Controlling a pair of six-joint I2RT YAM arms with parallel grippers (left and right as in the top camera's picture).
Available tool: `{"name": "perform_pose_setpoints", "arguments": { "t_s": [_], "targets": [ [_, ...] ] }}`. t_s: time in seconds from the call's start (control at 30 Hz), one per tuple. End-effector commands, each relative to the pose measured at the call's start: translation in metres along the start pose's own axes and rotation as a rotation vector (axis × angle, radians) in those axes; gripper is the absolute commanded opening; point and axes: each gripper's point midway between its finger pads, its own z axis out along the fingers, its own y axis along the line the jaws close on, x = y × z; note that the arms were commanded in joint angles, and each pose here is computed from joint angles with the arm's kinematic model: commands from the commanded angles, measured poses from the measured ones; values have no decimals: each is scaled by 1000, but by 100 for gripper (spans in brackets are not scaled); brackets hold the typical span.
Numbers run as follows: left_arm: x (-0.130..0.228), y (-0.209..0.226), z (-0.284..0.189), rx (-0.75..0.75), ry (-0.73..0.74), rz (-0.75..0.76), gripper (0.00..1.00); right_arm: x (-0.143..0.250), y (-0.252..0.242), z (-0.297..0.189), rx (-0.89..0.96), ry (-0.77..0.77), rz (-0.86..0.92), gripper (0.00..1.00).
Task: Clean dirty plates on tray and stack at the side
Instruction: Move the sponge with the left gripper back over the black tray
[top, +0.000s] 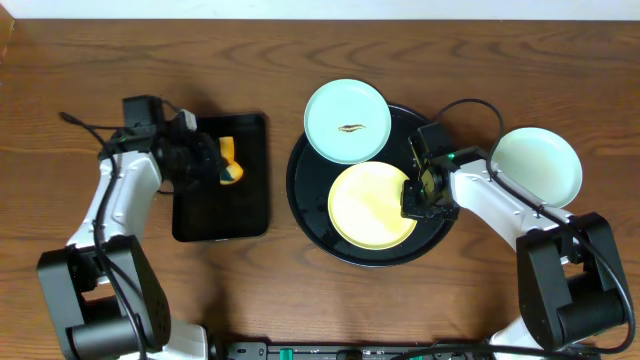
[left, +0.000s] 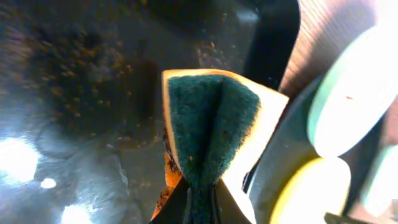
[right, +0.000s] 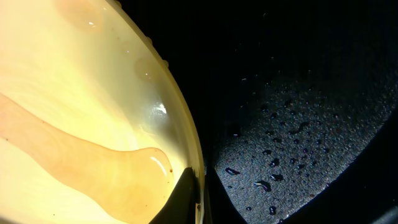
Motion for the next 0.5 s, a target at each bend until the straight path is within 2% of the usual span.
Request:
{"name": "perform_pose_setpoints", "arguments": {
  "t_s": [0.0, 0.2, 0.27, 0.37, 0.47],
  "targets": [
    [16, -7, 14, 179, 108, -18, 8, 4, -5, 4, 30, 11, -3, 1],
    [23, 13, 42, 198, 190, -101, 8, 6, -6, 4, 32, 16, -3, 1],
    [24, 29, 49, 134, 191, -115, 8, 6, -6, 4, 34, 18, -3, 1],
    [23, 63, 48, -41, 169, -167, 7, 6, -6, 4, 33, 18, -3, 1],
    [18, 75, 41, -81, 144, -215, 7, 6, -6, 4, 33, 18, -3, 1]
  ]
}}
